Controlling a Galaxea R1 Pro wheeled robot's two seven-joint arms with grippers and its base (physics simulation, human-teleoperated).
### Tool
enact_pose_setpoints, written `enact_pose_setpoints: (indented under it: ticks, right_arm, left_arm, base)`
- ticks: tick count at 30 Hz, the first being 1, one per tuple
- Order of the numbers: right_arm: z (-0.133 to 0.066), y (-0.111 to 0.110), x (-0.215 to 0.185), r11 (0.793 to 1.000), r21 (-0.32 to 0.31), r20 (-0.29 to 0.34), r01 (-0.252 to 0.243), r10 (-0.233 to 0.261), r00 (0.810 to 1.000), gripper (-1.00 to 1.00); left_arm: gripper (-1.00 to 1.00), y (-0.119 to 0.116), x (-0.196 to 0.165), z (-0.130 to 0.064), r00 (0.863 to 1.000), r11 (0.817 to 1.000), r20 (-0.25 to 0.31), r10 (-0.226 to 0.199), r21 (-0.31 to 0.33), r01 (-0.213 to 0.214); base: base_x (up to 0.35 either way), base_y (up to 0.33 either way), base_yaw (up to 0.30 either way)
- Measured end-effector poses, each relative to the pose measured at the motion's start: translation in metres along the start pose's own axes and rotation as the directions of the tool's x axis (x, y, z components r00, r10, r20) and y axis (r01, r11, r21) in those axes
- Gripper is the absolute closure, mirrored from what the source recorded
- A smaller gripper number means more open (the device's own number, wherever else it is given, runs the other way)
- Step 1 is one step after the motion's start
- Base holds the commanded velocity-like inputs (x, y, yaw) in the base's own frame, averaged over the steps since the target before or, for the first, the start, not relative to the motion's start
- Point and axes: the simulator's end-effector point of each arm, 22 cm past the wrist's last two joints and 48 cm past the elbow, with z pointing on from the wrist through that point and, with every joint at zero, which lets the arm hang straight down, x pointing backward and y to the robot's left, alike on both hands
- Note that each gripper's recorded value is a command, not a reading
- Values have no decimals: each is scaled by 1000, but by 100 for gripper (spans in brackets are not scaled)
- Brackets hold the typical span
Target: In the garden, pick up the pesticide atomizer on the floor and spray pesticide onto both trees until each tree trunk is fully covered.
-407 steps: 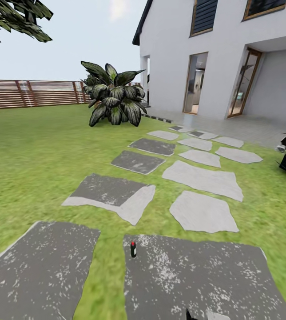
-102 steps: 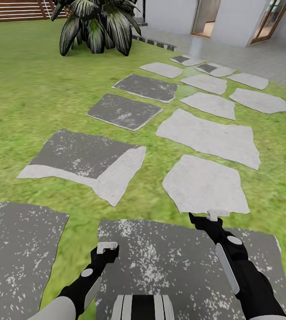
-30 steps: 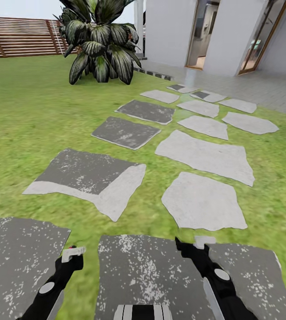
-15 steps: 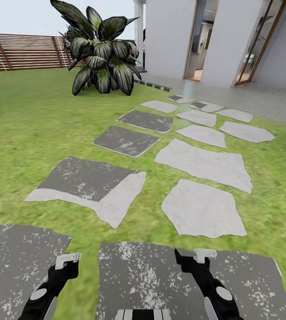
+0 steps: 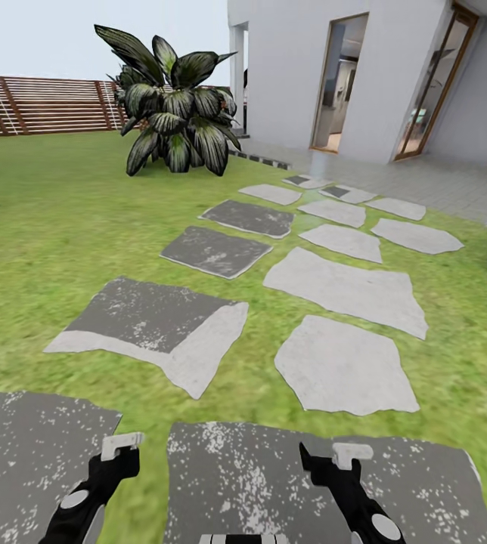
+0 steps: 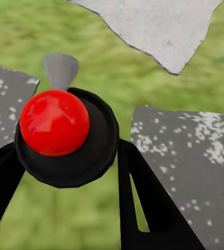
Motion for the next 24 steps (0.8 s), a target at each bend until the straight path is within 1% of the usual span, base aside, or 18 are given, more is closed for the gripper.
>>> enact_pose_setpoints:
  ticks: [4,6,9,17,19,21,23,24]
  right_arm:
    - [-4,1,-8,1000,0,0,0,0,1000,-100]
    - [-5,2,-12,1000,0,-1,0,0,1000,-100]
    - [-8,3,-19,1000,0,-2,0,0,1000,-100]
    - [-16,7,-39,1000,-1,6,-1,1,1000,-100]
    - [-18,7,-43,1000,0,5,0,0,1000,-100]
    - [-20,8,-46,1000,0,3,2,-2,1000,-100]
    - [-22,8,-47,1000,0,-2,4,-4,1000,-100]
    - [-24,8,-47,1000,0,-6,4,-4,1000,-100]
  left_arm:
    - [100,4,-6,-5,1000,1000,-4,-2,-22,2]
    - [100,6,-5,-7,1000,1000,-15,-2,-28,1]
    - [100,11,14,-8,998,999,-66,0,-39,-3]
    - [100,17,39,-17,989,999,-144,-7,-55,-1]
    - [100,17,37,-19,989,998,-149,-6,-57,-3]
    - [100,20,33,-21,989,997,-150,-4,-79,-8]
    - [100,25,28,-24,989,993,-150,-6,-119,-12]
    - [100,25,25,-25,989,992,-151,-7,-126,-12]
  base:
    - [0,0,0]
    - [0,0,0]
    - [0,0,83]
    - [0,0,198]
    - [0,0,39]
    - [0,0,13]
    - [0,0,3]
    - [0,0,0]
